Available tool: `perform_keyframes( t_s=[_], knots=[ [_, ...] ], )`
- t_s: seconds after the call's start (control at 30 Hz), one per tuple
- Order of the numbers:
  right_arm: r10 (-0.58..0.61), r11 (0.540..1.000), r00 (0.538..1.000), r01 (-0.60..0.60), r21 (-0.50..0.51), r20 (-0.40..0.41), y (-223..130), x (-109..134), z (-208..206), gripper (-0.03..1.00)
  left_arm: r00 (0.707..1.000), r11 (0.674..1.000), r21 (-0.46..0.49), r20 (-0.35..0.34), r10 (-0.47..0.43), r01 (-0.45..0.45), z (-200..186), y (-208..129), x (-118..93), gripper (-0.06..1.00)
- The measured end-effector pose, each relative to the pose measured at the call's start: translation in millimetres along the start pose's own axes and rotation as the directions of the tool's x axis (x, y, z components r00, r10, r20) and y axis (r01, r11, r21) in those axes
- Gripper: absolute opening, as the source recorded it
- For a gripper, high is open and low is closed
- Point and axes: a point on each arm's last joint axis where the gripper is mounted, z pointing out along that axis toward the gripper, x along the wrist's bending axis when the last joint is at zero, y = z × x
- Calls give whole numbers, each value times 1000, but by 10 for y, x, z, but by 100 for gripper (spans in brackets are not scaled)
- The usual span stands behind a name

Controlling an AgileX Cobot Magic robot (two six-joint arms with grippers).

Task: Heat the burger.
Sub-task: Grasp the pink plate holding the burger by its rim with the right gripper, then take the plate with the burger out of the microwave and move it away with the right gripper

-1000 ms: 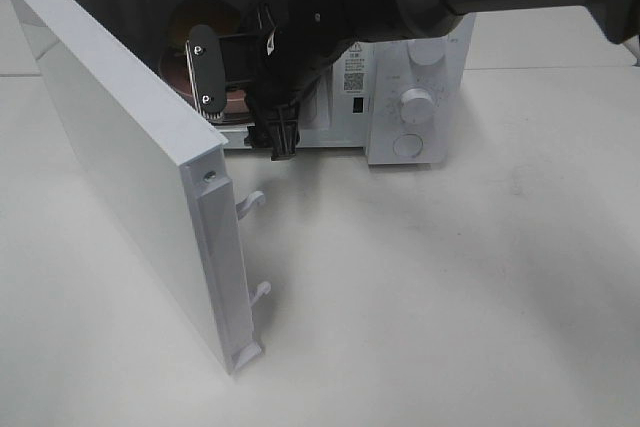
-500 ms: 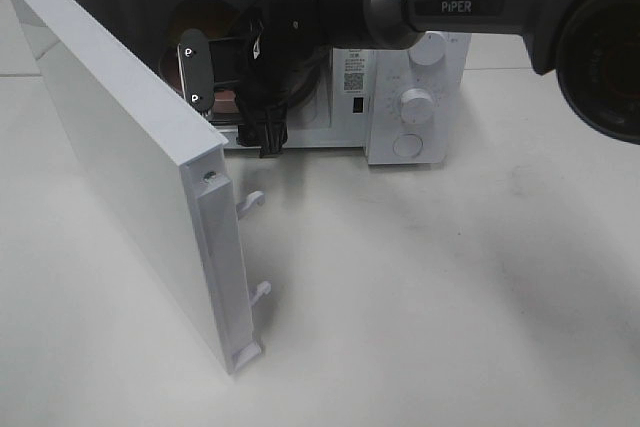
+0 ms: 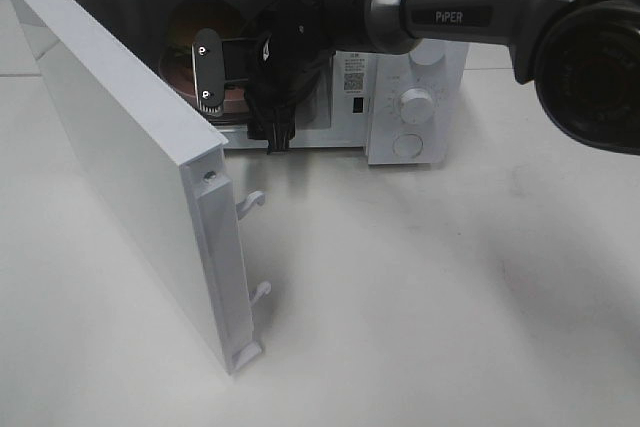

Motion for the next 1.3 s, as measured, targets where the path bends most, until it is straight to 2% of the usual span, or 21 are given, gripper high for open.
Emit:
perform_keyframes(
  t_s=[0.03, 0.1, 0.13, 0.17, 0.23, 0.27, 0.33, 0.73, 0.77, 0.87, 1.13, 1.3],
  knots=[
    [2, 1000, 1000, -2, 5, -10, -5, 10, 8, 72, 1000, 1000, 0, 0, 0, 0, 0, 0, 0, 99],
    [3, 1000, 1000, -3, 7, -15, -10, 24, 25, 70, 1000, 1000, 0, 0, 0, 0, 0, 0, 0, 99],
    [6, 1000, 1000, -6, 12, -26, -14, 35, 33, 64, 1000, 1000, 0, 0, 0, 0, 0, 0, 0, 99],
    [6, 1000, 1000, -6, 12, -26, -14, 35, 33, 64, 1000, 1000, 0, 0, 0, 0, 0, 0, 0, 99],
    [12, 1000, 999, -11, 21, -49, -22, 70, 53, 51, 1000, 1000, 0, 0, 0, 0, 0, 0, 0, 99],
    [12, 1000, 999, -11, 21, -49, -22, 70, 53, 51, 1000, 1000, 0, 0, 0, 0, 0, 0, 0, 99],
    [13, 1000, 997, -11, 28, -75, -5, 111, 58, 35, 1000, 1000, 0, 0, 0, 0, 0, 0, 0, 99],
    [26, 999, 996, -24, 24, -84, 14, 98, 25, 26, 1000, 1000, 0, 0, 0, 0, 0, 0, 0, 99],
    [6, 1000, 998, -5, 14, -64, 30, 74, 18, 16, 1000, 1000, 0, 0, 0, 0, 0, 0, 0, 99],
    [-35, 999, 997, 36, 22, -73, 15, 81, 19, 10, 1000, 1000, 0, 0, 0, 0, 0, 0, 0, 99],
    [-80, 997, 994, 81, 16, -75, 22, 58, -20, 9, 1000, 1000, 0, 0, 0, 0, 0, 0, 0, 99],
    [-101, 995, 989, 102, 1, -112, 38, 18, -146, 9, 1000, 1000, 0, 0, 0, 0, 0, 0, 0, 99]
  ],
)
